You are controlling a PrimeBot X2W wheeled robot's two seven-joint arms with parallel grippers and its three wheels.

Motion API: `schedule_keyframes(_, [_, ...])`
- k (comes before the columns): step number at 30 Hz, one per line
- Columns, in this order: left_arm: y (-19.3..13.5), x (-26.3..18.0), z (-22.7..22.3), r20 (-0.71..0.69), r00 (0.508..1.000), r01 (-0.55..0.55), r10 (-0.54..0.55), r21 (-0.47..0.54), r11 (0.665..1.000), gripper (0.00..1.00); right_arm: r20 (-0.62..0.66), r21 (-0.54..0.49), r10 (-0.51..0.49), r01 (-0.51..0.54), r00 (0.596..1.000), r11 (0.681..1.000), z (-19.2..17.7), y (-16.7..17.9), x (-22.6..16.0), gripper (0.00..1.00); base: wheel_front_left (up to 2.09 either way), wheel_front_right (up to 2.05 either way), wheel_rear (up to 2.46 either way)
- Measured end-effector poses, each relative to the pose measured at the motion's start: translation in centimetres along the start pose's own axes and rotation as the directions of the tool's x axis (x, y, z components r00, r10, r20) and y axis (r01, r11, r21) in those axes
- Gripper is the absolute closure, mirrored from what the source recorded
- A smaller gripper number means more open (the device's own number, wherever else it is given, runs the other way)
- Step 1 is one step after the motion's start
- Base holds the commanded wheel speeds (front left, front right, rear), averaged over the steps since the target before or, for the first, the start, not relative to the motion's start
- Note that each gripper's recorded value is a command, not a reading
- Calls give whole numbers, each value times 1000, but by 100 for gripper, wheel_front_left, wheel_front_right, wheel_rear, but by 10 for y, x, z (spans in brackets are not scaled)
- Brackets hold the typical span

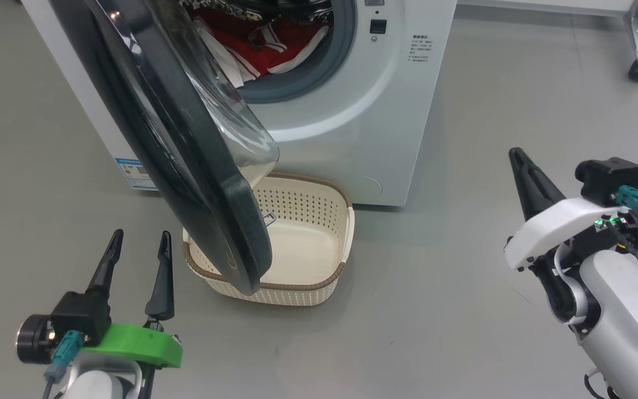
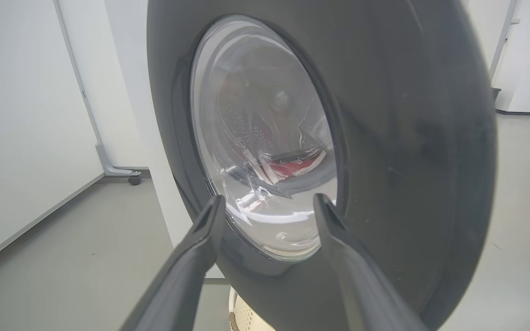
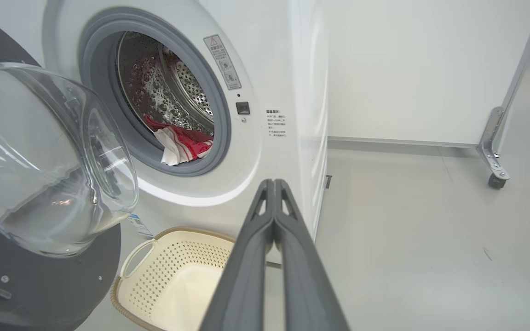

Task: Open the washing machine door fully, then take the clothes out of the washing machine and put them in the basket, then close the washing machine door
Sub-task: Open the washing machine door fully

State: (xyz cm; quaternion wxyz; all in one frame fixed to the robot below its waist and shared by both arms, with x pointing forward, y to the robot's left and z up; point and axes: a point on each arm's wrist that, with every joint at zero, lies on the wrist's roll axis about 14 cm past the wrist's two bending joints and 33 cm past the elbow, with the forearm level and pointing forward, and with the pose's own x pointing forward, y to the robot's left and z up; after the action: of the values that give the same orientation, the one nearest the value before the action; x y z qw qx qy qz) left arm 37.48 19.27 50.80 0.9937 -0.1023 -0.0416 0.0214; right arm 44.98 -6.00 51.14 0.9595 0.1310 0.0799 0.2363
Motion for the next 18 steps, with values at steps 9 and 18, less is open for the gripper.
schedule_keyframes(9, [-5, -1, -1, 0, 1000, 15, -15, 8, 1000, 0, 111, 1, -105, 106, 988, 994, 1, -22, -38, 100, 0, 0, 0])
schedule_keyframes(18, [-8, 3, -4, -7, 1000, 24, -24, 5, 1000, 0, 104, -10, -172, 174, 980, 985, -12, -34, -61, 0, 0, 0, 0])
